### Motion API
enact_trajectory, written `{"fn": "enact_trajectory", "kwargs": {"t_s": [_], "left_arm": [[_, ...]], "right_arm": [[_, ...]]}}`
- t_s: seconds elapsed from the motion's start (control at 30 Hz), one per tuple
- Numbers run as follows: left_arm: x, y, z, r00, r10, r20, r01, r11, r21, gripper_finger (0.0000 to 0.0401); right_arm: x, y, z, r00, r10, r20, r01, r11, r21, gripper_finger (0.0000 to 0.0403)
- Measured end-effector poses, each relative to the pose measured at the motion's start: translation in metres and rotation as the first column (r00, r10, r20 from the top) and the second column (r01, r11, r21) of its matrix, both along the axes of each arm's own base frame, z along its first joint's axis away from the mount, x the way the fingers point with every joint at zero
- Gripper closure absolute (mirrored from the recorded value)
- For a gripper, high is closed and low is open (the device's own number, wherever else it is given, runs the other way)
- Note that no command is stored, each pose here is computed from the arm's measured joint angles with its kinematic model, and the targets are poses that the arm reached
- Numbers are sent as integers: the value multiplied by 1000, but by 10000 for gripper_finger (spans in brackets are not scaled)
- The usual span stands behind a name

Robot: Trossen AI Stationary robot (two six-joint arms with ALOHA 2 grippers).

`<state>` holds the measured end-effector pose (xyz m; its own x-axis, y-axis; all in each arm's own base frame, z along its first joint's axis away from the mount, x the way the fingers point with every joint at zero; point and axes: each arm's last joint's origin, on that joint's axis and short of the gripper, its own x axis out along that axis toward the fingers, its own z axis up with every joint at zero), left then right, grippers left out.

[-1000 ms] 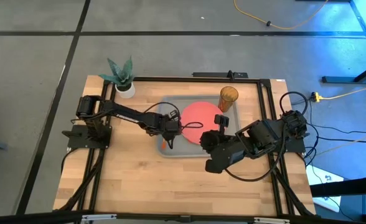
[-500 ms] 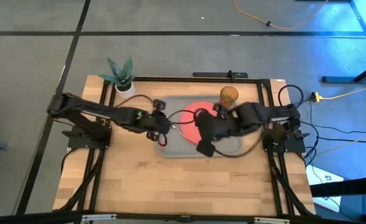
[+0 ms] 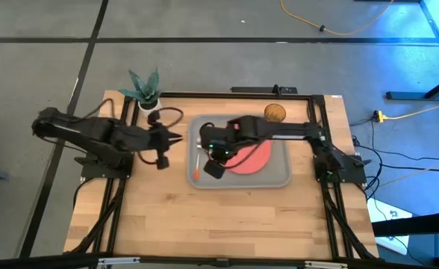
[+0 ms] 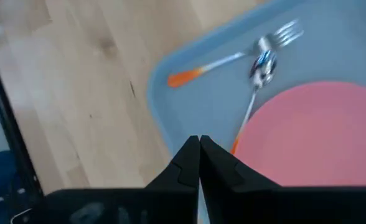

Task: Pick and place plate/cup/fork/spoon on tray
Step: Put the orange spoon on the right side of the orange fork on the gray serving tray

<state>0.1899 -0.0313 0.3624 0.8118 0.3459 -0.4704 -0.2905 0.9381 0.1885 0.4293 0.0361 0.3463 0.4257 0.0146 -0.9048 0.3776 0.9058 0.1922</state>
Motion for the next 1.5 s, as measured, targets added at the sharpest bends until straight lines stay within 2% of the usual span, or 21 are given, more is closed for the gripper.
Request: {"fn": "enact_trajectory", "kwargs": {"t_s": [0.2, 0.43, 0.7, 1.1, 1.5], "left_arm": [[-26, 1, 15, 995, -15, 103, 20, 999, -48, 362], [-35, 3, 20, 991, -19, 134, 27, 998, -57, 362], [-35, 3, 19, 992, -19, 128, 26, 998, -55, 362], [-34, 3, 19, 992, -19, 124, 26, 998, -54, 362], [-34, 3, 19, 992, -21, 124, 28, 998, -55, 362]], "right_arm": [[21, -22, -43, 991, -47, -129, 50, 999, 17, 360], [43, -50, -91, 971, -113, -213, 123, 992, 36, 319], [61, -71, -142, 963, -32, -267, 42, 998, 35, 316], [69, -83, -176, 953, -5, -302, 15, 999, 31, 315], [71, -84, -179, 956, -18, -292, 19, 1000, 3, 315]]}}
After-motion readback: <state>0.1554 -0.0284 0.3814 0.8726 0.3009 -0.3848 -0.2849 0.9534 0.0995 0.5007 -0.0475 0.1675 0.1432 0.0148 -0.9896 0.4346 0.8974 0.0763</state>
